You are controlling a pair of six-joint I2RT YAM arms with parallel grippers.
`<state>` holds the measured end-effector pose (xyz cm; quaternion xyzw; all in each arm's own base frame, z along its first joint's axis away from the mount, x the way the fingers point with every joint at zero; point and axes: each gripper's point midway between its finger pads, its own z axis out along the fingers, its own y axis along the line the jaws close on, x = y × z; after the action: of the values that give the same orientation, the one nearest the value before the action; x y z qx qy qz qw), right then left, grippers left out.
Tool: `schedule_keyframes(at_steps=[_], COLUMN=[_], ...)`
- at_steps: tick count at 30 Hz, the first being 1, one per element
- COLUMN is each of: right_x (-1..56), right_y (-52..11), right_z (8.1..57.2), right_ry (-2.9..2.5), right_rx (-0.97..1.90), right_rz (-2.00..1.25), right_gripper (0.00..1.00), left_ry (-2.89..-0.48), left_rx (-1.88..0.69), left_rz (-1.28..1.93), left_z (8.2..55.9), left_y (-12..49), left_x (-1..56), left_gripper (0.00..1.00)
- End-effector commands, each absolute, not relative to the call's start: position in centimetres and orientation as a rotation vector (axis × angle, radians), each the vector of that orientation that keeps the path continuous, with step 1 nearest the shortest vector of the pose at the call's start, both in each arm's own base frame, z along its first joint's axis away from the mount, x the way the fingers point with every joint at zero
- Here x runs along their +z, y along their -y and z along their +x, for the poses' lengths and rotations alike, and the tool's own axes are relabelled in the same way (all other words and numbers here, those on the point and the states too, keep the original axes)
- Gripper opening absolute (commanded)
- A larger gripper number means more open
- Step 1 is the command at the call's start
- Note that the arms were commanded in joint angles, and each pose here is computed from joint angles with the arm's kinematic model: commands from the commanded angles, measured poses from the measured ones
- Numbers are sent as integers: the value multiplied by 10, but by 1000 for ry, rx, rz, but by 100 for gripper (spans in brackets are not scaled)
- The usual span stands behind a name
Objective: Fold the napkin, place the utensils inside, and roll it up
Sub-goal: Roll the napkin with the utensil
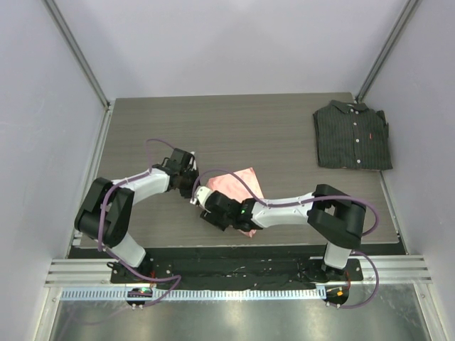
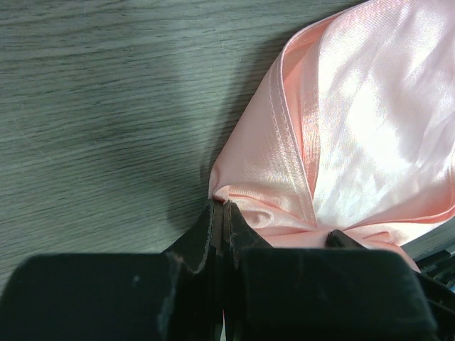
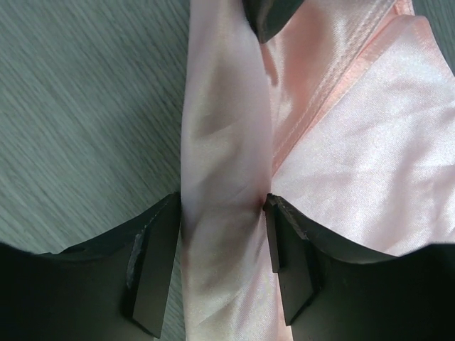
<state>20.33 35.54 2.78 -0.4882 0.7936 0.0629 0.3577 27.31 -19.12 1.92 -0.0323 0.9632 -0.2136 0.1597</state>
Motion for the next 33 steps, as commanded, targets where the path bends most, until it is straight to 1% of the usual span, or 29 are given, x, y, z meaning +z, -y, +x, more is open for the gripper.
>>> schedule_keyframes(at_steps=[1,3,4,5,6,7,8,9,10,11,12,13,16,19,20,21,23,24,26,28,29,31,33], right_x=[14,5,1,-1,-6,-8,-10,-13,-11,-11,-11,-8,-2,6,11,10,14,11,13,14,18,17,19], right_y=[-351,-349,-349,-347,-348,-348,-348,-348,-350,-350,-348,-350,-351,-353,-357,-355,-358,-356,-359,-360,-363,-362,-362], right_z=[204,197,196,195,189,186,185,177,172,170,169,164,157,156,154,151,151,149,151,144,151,146,152], right_ry=[-2118,-2150,-2166,-2180,-2195,-2204,-2226,-2243,-2248,-2252,-2264,-2264,-2270,-2252,-2233,-2249,-2238,-2250,-2254,-2279,-2259,-2279,-2285], right_rx=[213,249,264,279,317,345,376,426,473,500,525,581,716,828,895,931,1027,1050,1116,1229,1271,1373,1438], right_rz=[-1227,-1257,-1259,-1265,-1290,-1300,-1281,-1302,-1307,-1306,-1298,-1304,-1291,-1248,-1244,-1229,-1208,-1199,-1160,-1140,-1108,-1089,-1033], right_gripper=[56,54,53,49,46,44,40,39,37,35,34,34,32,32,31,31,31,31,31,31,31,31,31], left_ry=[-2777,-2758,-2747,-2736,-2711,-2700,-2684,-2654,-2643,-2630,-2614,-2588,-2544,-2480,-2436,-2432,-2363,-2355,-2310,-2306,-2277,-2273,-2261], left_rx=[-574,-587,-590,-592,-592,-583,-561,-556,-538,-480,-456,-429,-309,-284,-307,-312,-400,-426,-519,-634,-677,-714,-744], left_rz=[-82,-79,-78,-83,-84,-91,-105,-106,-116,-138,-155,-169,-229,-281,-290,-293,-275,-266,-227,-170,-157,-142,-124], left_z=[265,266,267,268,270,270,272,275,274,275,276,275,275,271,271,267,268,264,264,254,256,252,252], left_y=[183,184,185,185,184,182,179,177,173,165,160,154,132,121,120,119,126,128,139,153,158,162,166], left_x=[13,17,19,21,27,29,32,40,43,43,47,52,56,63,73,70,84,81,90,92,96,92,93], left_gripper=[0,1,5,11,18,36,45,51,63,68,72,78,89,92,92,92,92,92,90,88,88,85,83])
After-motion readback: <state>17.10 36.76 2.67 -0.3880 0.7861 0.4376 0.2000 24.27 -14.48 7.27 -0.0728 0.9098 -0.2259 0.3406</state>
